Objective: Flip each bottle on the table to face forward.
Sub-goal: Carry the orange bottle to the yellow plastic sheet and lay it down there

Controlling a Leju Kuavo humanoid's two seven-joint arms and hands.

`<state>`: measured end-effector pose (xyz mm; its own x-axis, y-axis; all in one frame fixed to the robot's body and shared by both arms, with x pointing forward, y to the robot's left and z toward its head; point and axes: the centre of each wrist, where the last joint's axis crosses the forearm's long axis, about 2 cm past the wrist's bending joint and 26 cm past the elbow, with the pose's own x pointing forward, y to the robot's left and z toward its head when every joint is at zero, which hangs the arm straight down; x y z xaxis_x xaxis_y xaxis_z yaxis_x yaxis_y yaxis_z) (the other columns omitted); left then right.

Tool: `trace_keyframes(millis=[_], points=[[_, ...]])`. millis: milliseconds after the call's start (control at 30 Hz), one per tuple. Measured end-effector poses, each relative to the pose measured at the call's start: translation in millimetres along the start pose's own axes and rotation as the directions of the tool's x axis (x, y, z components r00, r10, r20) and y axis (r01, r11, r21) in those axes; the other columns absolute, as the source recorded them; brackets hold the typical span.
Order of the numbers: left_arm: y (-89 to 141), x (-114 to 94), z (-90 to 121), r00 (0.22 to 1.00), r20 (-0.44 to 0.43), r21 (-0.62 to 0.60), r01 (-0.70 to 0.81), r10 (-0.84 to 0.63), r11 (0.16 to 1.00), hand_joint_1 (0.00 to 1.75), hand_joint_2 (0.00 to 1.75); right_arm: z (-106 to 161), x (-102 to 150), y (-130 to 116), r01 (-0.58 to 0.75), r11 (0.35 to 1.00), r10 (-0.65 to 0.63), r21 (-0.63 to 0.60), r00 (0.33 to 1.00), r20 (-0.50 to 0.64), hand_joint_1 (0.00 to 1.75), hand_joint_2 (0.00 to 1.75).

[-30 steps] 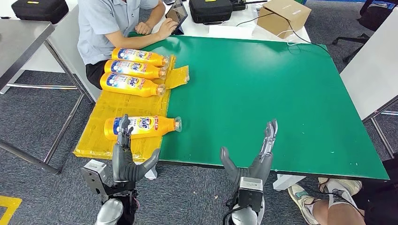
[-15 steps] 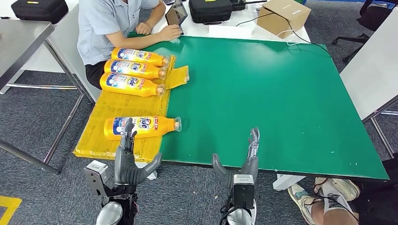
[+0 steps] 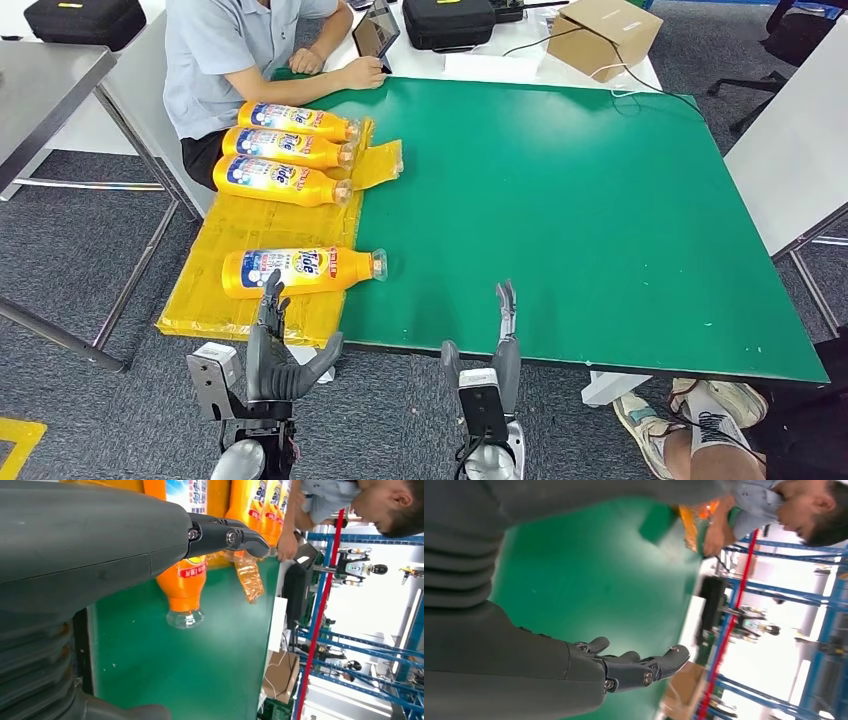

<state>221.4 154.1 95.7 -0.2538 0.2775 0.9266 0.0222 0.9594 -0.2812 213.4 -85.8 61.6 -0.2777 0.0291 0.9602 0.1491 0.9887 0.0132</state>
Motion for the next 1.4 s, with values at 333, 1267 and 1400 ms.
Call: trace_keyframes(millis=[333,1267,1400], points=[[-15,0,-2,0.997,0.075,-0.083,-0.001,0.007,0.997,0.00,1.75,-2,3,-14,0.074,0.997,-0.075,0.022,0.997,0.019,0.00,1.75],[-20,4,12,0.992,0.122,-0.101,0.035,-0.022,0.994,0.00,1.75,-6,20,-35,-0.015,1.000,0.013,0.014,0.984,0.176,0.00,1.75],[-18,10,10,0.987,0.152,-0.079,0.055,-0.042,0.995,0.00,1.75,-6,24,-37,-0.022,0.999,0.014,0.039,0.977,0.211,0.00,1.75]])
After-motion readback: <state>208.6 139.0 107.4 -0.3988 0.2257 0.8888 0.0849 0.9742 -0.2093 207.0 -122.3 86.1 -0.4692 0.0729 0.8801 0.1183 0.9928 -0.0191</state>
